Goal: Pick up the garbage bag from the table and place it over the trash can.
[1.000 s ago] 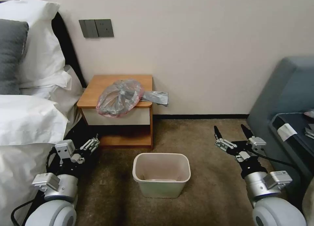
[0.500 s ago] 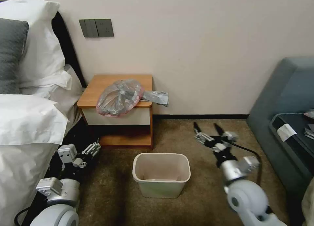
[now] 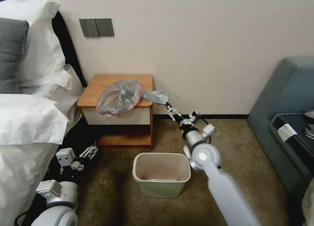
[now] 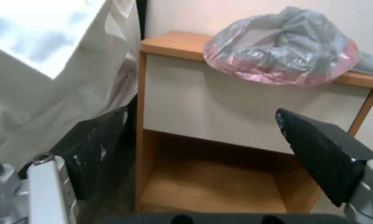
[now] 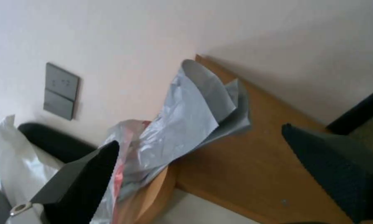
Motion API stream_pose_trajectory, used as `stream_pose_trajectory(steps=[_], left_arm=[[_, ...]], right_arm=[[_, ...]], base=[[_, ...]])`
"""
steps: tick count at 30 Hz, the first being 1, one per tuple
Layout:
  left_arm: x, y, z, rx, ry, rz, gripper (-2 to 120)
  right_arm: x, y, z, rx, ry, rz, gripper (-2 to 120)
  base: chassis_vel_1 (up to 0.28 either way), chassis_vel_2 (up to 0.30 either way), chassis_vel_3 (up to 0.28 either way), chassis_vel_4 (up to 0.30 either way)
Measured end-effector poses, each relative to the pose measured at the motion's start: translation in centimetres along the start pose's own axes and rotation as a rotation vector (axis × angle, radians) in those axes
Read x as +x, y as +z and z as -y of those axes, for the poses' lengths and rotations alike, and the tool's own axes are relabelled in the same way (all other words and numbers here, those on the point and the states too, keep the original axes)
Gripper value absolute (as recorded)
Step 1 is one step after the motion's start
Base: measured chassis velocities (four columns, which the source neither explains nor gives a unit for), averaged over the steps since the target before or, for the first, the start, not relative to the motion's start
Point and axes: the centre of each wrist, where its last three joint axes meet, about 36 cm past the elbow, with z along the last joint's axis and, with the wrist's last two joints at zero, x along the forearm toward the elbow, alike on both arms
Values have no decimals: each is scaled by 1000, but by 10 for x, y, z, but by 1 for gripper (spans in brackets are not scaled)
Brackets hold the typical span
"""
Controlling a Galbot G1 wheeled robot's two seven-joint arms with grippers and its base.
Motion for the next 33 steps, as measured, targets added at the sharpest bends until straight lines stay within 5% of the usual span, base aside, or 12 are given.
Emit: stream_pose_trajectory(steps=[8,25,33], left_arm=[[3,0,2,16,-11,-13,91],[12,-7,6,14,-28,-6,91],[13,-3,6,12,-32,-14,91]], right_arm=[[-43,13,-1,-121,14,-19,100],[-72,27,4,-142,-12,-22,99],[-70,23,-1,-114,-45,-13,70]], base=[[0,0,0,0],[0,0,0,0],[0,0,0,0]])
